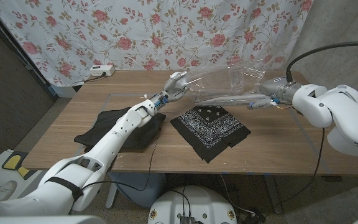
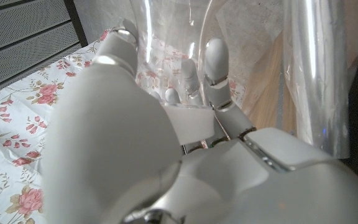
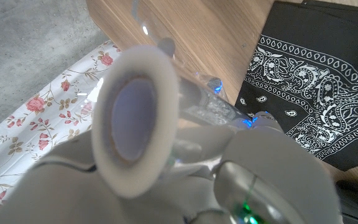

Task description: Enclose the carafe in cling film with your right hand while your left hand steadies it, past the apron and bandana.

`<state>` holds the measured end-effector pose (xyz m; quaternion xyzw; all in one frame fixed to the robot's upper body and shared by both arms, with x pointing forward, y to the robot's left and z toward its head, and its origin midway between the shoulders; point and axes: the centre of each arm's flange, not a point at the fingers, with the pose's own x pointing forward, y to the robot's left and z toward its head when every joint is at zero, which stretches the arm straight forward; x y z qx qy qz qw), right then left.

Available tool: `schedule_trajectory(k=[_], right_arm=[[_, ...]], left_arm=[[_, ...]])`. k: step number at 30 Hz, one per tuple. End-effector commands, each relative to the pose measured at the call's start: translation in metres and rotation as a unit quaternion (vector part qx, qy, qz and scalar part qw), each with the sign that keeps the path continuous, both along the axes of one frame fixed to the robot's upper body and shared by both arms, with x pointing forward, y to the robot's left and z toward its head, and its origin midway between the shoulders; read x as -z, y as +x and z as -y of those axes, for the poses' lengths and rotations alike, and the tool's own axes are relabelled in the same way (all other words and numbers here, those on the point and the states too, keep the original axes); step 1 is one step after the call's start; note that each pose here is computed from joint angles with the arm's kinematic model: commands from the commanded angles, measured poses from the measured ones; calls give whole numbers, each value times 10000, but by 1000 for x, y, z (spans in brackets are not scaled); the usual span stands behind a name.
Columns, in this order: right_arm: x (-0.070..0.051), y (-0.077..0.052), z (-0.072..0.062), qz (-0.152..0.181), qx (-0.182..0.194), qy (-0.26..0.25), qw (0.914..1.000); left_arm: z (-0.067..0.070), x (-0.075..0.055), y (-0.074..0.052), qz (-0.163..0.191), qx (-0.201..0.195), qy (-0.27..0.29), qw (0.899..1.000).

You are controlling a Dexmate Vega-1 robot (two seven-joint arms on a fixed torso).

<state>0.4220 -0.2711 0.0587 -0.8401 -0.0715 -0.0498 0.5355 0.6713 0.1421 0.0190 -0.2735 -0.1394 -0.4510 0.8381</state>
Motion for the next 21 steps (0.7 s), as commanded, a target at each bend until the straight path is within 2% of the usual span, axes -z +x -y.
schedule_trajectory(k=[1,15,21], right_arm=[[-3,5,-1,28,11,-13,10000],[-5,5,-3,23,62,-8,10000],[-6,6,-3,44,89,12,9999]], left_arm=[[-2,-3,-1,91,17,19,10000],[-5,-1,-5,261,101,51,9996],[-13,-7,-10,395,74,-143,9991]])
